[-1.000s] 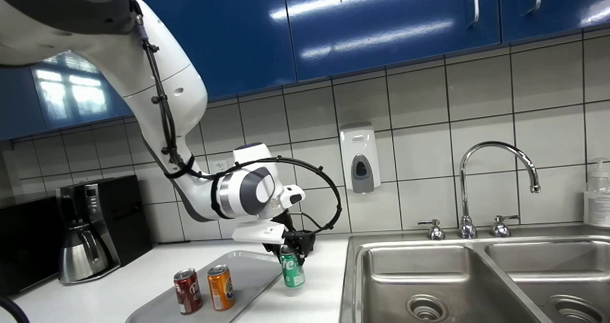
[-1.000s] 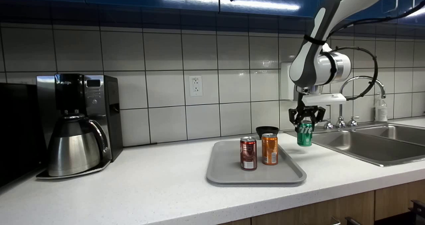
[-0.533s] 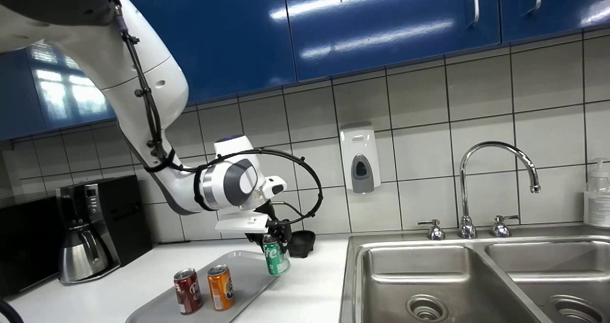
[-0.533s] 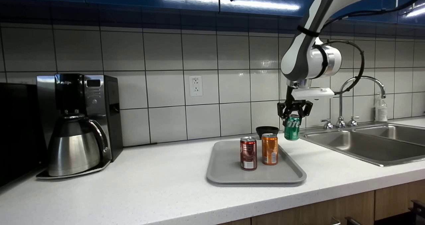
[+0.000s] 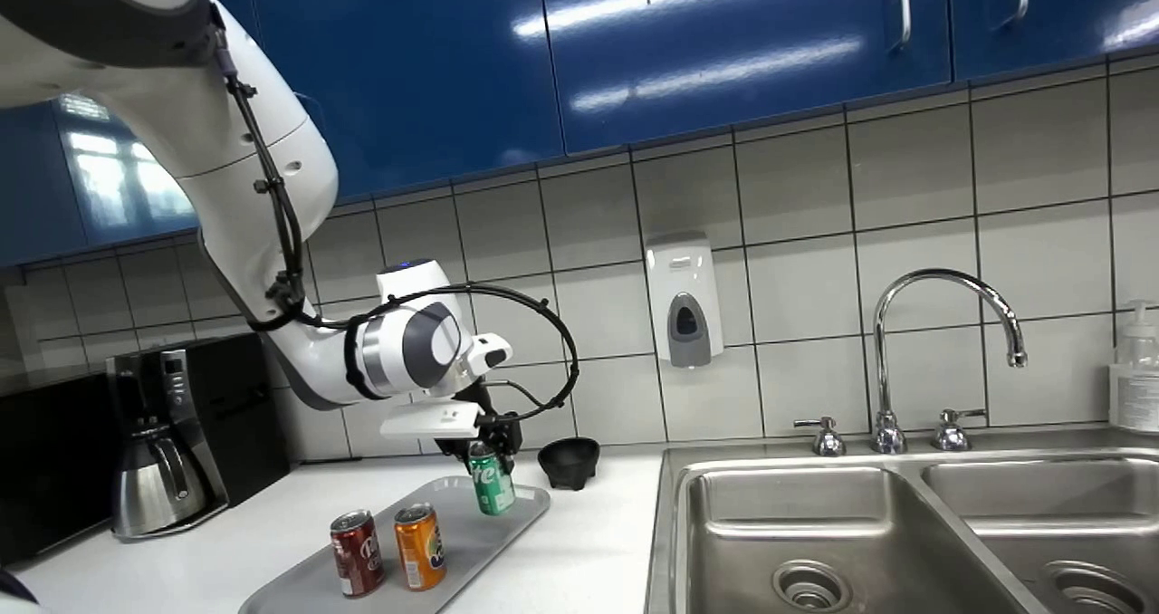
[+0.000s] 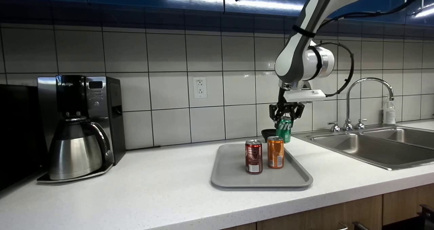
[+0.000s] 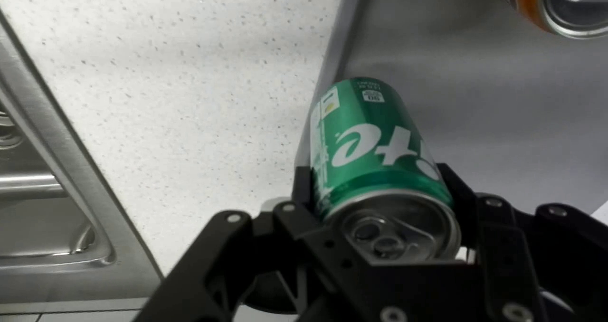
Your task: Put the two cans on the tray
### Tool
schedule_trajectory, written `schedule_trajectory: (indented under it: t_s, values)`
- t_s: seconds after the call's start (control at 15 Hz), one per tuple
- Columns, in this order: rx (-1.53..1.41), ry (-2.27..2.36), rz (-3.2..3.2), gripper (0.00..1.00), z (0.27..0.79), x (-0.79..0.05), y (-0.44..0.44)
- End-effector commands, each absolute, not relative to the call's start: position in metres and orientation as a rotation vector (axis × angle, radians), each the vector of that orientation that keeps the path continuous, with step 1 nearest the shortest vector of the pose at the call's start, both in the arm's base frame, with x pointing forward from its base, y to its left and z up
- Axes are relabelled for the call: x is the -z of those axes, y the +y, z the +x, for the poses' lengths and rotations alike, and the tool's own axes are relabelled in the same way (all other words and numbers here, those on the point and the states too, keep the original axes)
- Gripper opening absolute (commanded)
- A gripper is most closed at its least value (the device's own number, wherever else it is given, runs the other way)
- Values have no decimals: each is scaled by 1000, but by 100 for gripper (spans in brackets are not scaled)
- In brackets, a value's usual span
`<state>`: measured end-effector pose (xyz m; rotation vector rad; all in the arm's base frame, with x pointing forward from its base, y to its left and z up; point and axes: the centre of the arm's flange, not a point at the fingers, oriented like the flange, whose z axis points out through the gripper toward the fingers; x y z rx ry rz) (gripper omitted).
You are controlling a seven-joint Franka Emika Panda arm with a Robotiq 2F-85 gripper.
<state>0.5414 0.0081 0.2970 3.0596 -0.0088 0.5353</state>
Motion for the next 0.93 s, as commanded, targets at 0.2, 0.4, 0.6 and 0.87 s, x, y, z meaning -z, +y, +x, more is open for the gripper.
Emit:
schedule_trajectory:
  t_s: [0.2,0.4,0.6,0.87]
  values:
    - [-575,20,3043,38,584,-287,46]
    - [-561,30,3045,38,601,-273,57]
    - [-534,46,3050,38,617,-259,64]
    - [-541,47,3043,38,632,-248,67]
